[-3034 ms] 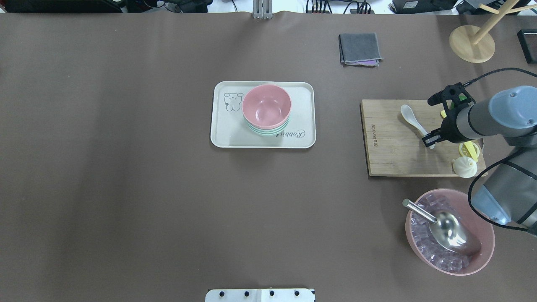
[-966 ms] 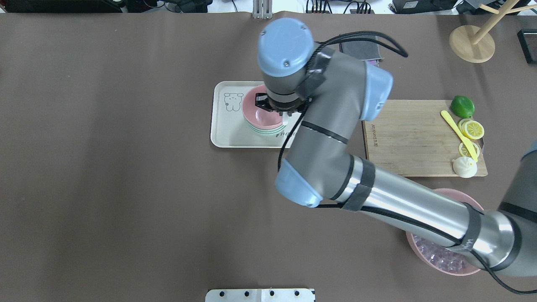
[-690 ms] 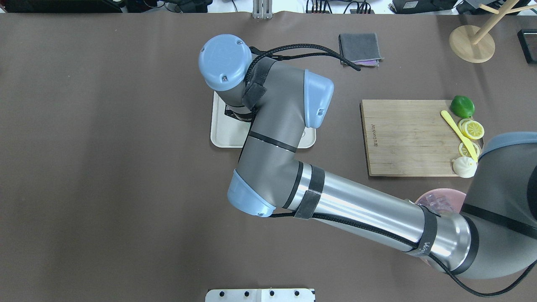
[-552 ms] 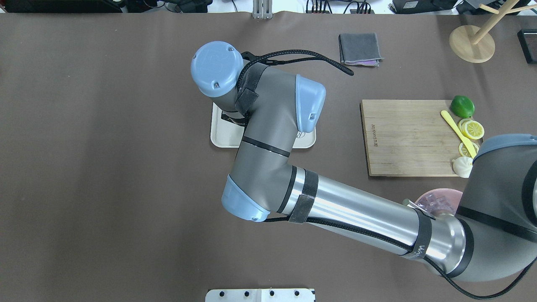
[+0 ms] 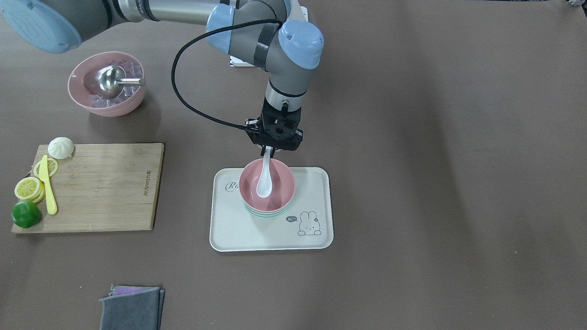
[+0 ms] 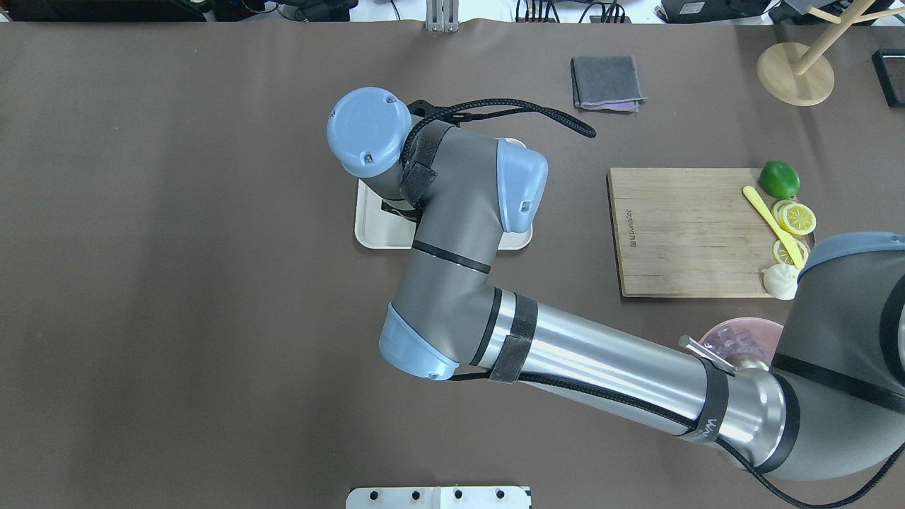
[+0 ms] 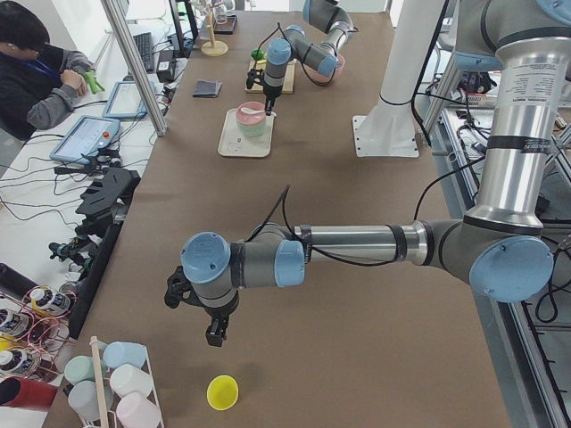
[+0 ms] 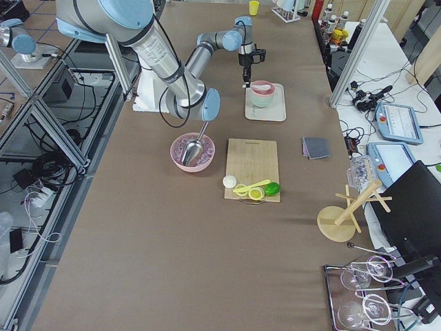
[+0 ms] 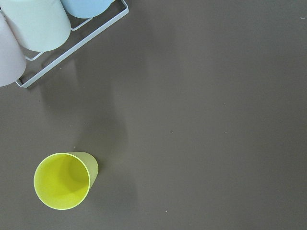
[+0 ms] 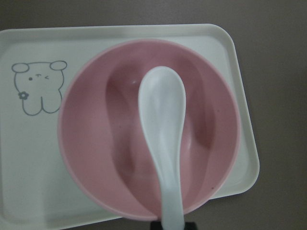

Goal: Stack pink bowl on green and place spoon

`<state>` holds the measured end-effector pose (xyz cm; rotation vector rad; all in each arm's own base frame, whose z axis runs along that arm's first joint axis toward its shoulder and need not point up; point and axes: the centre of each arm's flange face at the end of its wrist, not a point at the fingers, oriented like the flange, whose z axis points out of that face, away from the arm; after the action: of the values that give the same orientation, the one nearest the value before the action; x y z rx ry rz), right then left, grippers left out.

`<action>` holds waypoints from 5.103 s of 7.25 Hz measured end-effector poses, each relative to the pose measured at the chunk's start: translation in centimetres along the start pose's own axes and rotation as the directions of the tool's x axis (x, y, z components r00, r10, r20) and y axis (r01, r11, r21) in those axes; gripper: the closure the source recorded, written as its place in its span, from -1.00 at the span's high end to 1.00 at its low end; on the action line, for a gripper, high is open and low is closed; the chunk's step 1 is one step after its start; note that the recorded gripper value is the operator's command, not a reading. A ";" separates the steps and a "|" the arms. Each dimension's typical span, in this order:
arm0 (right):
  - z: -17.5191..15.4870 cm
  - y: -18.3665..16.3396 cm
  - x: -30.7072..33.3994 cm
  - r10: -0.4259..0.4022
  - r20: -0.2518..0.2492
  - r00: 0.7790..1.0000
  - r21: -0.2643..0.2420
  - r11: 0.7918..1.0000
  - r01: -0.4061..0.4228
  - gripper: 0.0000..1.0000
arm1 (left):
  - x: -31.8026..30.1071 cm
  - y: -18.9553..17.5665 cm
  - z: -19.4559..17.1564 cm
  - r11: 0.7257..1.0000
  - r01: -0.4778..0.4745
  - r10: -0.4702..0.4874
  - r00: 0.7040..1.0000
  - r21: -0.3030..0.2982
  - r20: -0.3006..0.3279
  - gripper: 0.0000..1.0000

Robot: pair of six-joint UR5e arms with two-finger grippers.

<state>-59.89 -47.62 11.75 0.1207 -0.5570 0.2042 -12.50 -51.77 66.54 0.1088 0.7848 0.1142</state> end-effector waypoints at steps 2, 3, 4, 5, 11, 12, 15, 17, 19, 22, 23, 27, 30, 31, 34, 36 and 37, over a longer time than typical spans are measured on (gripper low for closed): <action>0.0 0.0 0.1 -0.015 -0.007 1.000 0.005 1.000 0.015 1.00 | 0.0 -0.1 0.0 1.000 -0.001 0.001 1.000 0.000 0.000 0.98; 0.1 -0.2 0.2 -0.027 -0.012 1.000 0.019 0.999 0.027 1.00 | 0.1 -0.1 0.0 1.000 -0.001 0.001 1.000 0.000 0.000 0.98; 0.0 -0.4 0.2 -0.041 -0.017 0.999 0.033 0.999 0.041 1.00 | 0.0 -0.1 0.0 1.000 -0.001 0.001 1.000 -0.001 0.000 0.98; -0.2 -0.5 0.2 -0.060 -0.017 0.998 0.040 0.997 0.060 1.00 | 0.0 -0.1 0.0 1.000 -0.001 0.001 1.000 -0.001 0.000 0.98; -1.5 -12.9 18.0 -0.261 0.069 0.963 -0.005 0.965 0.262 1.00 | 1.4 -0.7 -0.4 0.994 0.112 -0.112 0.994 0.002 0.002 0.98; -1.4 -14.9 24.0 -0.307 0.086 0.948 -0.016 0.951 0.310 1.00 | 2.8 -1.3 -0.3 0.992 0.123 -0.123 0.992 0.002 0.002 0.98; 0.3 -18.0 44.2 -0.394 0.106 0.913 -0.062 0.914 0.402 1.00 | 7.1 -2.1 -0.2 0.995 0.096 -0.096 0.995 0.002 0.003 0.98; 2.5 -17.2 58.8 -0.458 0.075 0.886 -0.109 0.879 0.464 1.00 | 7.8 -1.5 0.0 0.997 0.078 -0.078 0.997 0.000 0.000 0.98; 4.5 -13.9 71.9 -0.446 0.058 0.893 -0.173 0.877 0.449 1.00 | 7.8 -1.0 0.0 0.997 0.077 -0.077 0.997 -0.002 -0.001 0.98; 6.6 -7.4 82.8 -0.301 0.045 0.953 -0.246 0.921 0.302 1.00 | 6.9 -0.6 0.9 0.995 0.098 -0.098 0.995 -0.018 -0.002 0.98; 6.9 -6.6 83.6 -0.293 0.049 0.955 -0.240 0.925 0.296 1.00 | 6.6 -0.2 1.2 0.995 0.102 -0.102 0.995 -0.022 0.001 0.98; 8.0 -4.9 84.4 -0.277 0.104 0.955 -0.222 0.930 0.294 1.00 | 5.2 1.9 2.7 0.993 0.111 -0.111 0.994 -0.032 0.002 0.98; 8.2 -4.8 84.2 -0.273 0.136 0.952 -0.212 0.931 0.297 1.00 | 5.0 2.2 2.9 0.993 0.116 -0.116 0.993 -0.034 0.003 0.98; 8.1 -4.8 84.1 -0.277 0.142 0.950 -0.209 0.930 0.302 1.00 | 5.1 2.2 2.9 0.993 0.115 -0.115 0.993 -0.032 0.001 0.98; 8.4 -5.1 83.2 -0.316 0.151 0.937 -0.188 0.921 0.341 1.00 | 4.9 3.1 3.2 0.992 0.118 -0.118 0.993 -0.038 0.000 0.98; 9.0 -5.0 82.7 -0.326 0.156 0.933 -0.198 0.915 0.352 1.00 | 4.8 3.2 3.3 0.992 0.118 -0.118 0.993 -0.040 0.000 0.98; 9.6 -4.9 83.0 -0.319 0.159 0.934 -0.208 0.914 0.348 1.00 | 4.7 3.3 3.4 0.992 0.118 -0.119 0.993 -0.043 0.000 0.98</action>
<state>5.08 -40.73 63.97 -0.0020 -0.6691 -0.2055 -7.00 -48.00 66.12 0.0215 0.7893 0.0185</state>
